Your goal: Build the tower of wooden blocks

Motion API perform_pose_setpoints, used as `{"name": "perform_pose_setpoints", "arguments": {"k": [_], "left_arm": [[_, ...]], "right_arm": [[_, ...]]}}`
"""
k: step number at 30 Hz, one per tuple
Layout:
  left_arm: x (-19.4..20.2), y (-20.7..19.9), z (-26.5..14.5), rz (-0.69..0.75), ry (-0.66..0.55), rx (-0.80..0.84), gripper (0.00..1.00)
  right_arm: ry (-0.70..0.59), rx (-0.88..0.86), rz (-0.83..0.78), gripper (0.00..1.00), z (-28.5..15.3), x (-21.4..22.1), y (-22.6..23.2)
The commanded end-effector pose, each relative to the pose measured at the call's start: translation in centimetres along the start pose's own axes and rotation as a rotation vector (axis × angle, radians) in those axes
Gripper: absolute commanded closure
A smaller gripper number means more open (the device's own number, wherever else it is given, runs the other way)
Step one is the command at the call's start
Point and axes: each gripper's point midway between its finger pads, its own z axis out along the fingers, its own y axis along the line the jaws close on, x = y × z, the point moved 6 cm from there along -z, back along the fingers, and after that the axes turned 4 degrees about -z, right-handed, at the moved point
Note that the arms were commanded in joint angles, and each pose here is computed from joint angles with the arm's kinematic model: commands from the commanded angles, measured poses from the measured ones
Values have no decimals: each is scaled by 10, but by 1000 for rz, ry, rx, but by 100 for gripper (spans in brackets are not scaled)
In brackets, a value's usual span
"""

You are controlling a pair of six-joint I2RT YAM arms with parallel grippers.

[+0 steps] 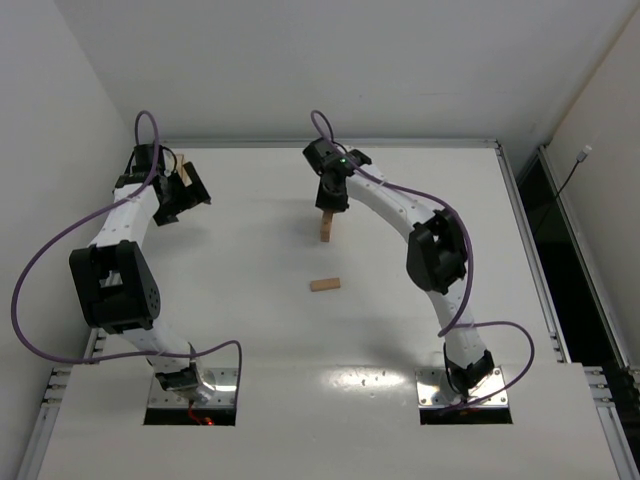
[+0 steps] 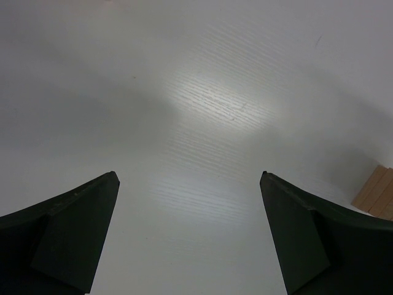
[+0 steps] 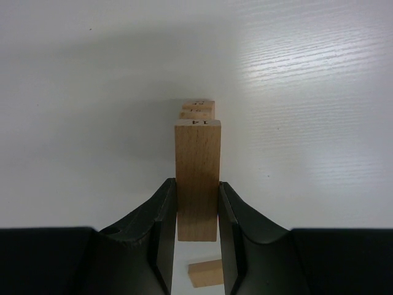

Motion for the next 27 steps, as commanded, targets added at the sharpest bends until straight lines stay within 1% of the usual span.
{"name": "perform_pose_setpoints", "arguments": {"k": [1, 14, 15, 16, 18, 23, 26, 27], "left_arm": [[-3, 0, 6, -16, -17, 1, 0], [-3, 1, 7, -8, -9, -3, 0], [-3, 1, 7, -8, -9, -3, 0], [-2, 1, 10, -9, 0, -7, 0], [-5, 0, 8, -8, -10, -2, 0], [-4, 1, 11, -9, -2, -6, 0], [-4, 1, 11, -9, -2, -6, 0], [-7, -1, 10, -8, -10, -2, 0]], "right_arm": [[-14, -27, 4, 100, 8, -4, 5], [1, -30, -17, 100, 14, 0, 5], [7, -38, -17, 97, 13, 1, 6], [7, -38, -27, 91, 13, 1, 5], [14, -33, -29, 86, 15, 4, 4], [25, -51, -49, 57, 19, 6, 6], [32, -60, -58, 53, 20, 8, 7], [32, -60, -58, 53, 20, 8, 7]]}}
